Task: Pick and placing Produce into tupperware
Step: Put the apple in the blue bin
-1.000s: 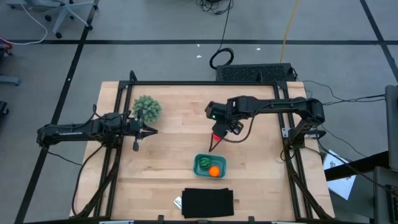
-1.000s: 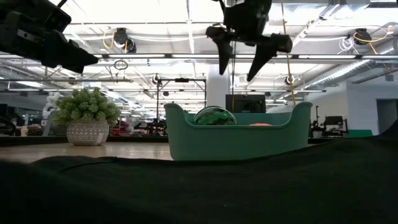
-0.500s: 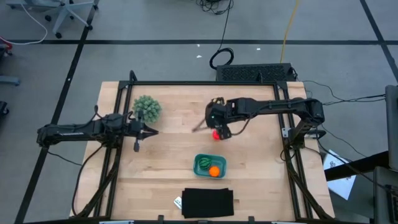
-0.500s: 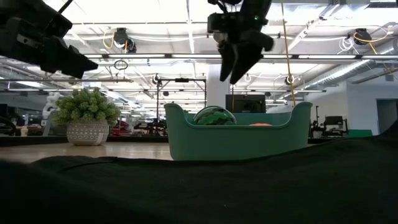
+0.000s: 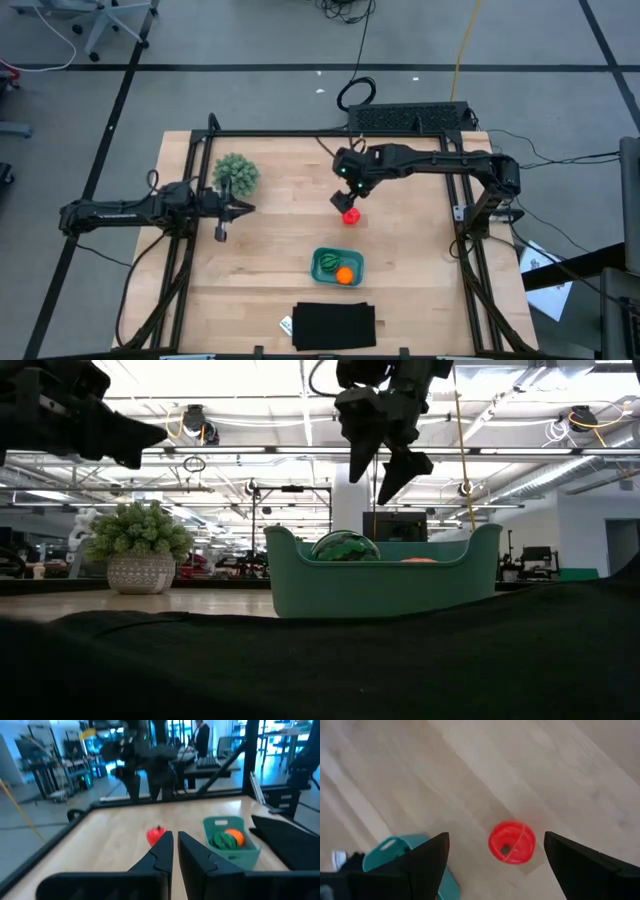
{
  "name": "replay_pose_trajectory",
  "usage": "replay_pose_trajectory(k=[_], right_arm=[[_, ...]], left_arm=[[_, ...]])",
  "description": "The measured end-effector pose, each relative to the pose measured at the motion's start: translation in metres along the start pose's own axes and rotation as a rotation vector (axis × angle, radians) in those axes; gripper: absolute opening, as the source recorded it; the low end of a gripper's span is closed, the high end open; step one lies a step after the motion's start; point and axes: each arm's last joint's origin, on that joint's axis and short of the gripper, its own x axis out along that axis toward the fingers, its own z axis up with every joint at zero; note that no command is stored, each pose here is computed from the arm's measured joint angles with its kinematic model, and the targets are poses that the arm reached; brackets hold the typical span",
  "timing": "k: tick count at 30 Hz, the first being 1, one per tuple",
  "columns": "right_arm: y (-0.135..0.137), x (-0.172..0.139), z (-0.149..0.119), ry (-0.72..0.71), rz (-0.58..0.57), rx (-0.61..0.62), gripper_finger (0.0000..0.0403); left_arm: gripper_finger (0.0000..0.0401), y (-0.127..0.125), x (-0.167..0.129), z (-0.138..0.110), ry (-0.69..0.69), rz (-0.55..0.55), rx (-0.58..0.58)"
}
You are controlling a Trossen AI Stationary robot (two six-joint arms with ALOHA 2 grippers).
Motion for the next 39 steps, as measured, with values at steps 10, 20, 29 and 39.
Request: replay_pose_trajectory(k=[10,20,29,39], right_arm=[[-0.011,0.001,-0.005,0.094,-0.06,0.15,0.0318],[-0.01,0.037,-0.004,0.178,-0.117,0.218,0.0318],[-0.01,0.041,-0.004,0.176,-0.125,0.298,0.0318],[-0.019,0.057,-0.013,0.185,-0.15,0.376,0.0318]], left_arm=[[0.0031,0.0,0.0,0.0,-0.001,0.0,0.051],[0.0031,0.0,0.0,-0.004,0.037,-0.005,0.071],[0.0031,0.0,0.0,-0.004,0.042,-0.006,0.085],[0.0031,0.0,0.0,-0.005,0.048,-0.007,0.096]])
